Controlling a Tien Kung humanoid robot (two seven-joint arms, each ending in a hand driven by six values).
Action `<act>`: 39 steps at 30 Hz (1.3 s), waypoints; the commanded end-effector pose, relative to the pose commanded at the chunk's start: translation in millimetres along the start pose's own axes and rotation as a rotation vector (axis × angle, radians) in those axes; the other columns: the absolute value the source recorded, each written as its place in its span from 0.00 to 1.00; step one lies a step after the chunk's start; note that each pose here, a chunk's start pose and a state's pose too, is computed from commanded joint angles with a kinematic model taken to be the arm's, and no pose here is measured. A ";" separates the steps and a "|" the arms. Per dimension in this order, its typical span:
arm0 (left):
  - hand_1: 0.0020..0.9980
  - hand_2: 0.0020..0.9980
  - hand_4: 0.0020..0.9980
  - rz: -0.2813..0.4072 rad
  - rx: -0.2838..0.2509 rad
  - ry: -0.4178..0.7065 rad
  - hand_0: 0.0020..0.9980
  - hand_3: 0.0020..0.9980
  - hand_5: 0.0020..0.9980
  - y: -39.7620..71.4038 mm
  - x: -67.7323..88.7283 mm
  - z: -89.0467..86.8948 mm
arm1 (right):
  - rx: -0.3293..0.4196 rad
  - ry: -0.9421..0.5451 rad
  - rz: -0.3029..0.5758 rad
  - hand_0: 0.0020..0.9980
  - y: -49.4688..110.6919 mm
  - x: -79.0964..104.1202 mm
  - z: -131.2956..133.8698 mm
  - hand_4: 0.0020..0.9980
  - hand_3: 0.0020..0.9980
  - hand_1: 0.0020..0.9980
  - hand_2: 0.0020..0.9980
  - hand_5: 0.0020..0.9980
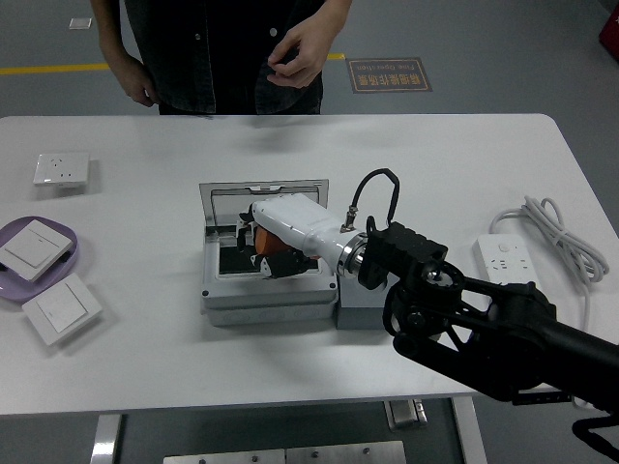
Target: Pick up the cylinder from the cube,place it in the box,flap close box
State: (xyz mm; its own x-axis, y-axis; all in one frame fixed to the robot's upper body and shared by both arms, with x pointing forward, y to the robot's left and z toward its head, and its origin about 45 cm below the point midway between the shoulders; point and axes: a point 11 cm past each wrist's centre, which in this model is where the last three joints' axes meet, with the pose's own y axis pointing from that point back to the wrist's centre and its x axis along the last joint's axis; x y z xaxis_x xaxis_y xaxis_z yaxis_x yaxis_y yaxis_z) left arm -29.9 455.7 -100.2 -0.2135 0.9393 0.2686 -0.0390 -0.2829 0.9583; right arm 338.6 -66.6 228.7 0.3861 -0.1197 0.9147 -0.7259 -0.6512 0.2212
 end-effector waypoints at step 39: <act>0.63 0.61 0.69 -0.024 -0.026 -0.016 0.58 0.63 0.22 -0.4 -9.3 13.4 | 0.115 -0.324 0.047 1.00 26.0 -12.4 17.2 0.88 0.90 0.88 0.83 0.25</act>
State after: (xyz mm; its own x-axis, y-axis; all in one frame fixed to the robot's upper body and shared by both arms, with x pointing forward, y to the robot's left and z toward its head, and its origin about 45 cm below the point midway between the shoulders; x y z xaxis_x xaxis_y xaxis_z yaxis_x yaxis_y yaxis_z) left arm -14.9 449.7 -101.8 -0.1965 0.9489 0.2469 -0.0698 -0.2647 0.9618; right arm 324.8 -95.0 217.3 0.5274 -0.3715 0.7641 -0.6854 -0.7175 0.1243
